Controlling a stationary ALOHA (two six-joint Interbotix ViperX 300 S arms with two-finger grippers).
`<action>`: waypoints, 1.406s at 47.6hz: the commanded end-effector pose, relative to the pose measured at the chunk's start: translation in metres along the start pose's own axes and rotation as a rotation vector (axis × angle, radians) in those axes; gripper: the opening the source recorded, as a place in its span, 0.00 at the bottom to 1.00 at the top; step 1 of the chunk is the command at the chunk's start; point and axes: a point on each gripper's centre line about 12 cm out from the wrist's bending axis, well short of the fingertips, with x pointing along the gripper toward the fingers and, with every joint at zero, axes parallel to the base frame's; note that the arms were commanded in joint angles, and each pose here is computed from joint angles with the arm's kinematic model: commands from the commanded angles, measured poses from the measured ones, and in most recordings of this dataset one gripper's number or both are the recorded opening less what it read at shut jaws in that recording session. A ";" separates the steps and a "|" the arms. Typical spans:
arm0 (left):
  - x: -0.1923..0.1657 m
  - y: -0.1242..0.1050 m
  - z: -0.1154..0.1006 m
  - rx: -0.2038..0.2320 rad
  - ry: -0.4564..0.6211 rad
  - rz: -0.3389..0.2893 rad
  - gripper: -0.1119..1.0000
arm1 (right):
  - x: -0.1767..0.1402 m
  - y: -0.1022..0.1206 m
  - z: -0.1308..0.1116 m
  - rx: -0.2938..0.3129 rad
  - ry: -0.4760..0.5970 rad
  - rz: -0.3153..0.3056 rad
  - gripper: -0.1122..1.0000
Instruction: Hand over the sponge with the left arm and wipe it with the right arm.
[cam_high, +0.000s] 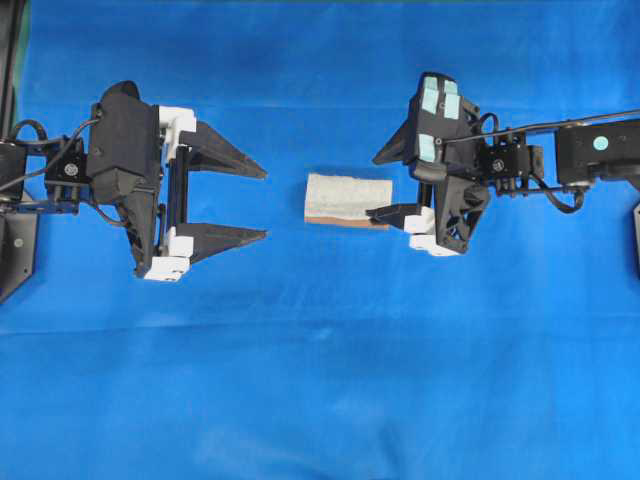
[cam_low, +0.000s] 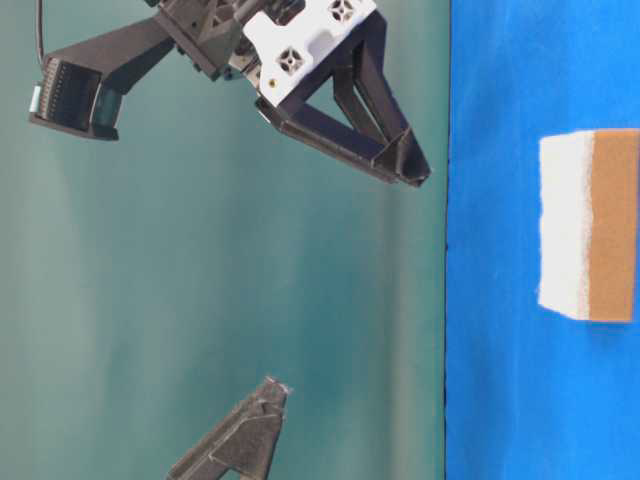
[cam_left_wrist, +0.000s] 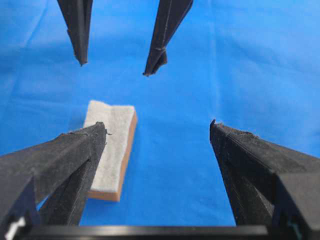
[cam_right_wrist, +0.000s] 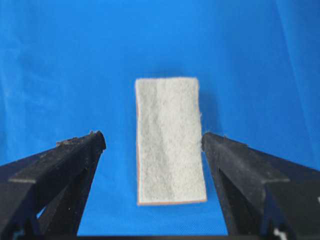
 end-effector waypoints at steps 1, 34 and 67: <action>-0.001 0.000 0.006 -0.005 -0.022 0.001 0.83 | -0.008 0.000 0.010 -0.001 -0.043 0.003 0.77; -0.073 -0.002 0.036 -0.017 -0.076 -0.010 0.82 | -0.126 0.003 0.013 -0.006 -0.262 0.025 0.76; -0.171 0.001 -0.019 -0.003 -0.175 -0.022 0.82 | -0.193 -0.011 -0.084 0.014 -0.376 0.019 0.76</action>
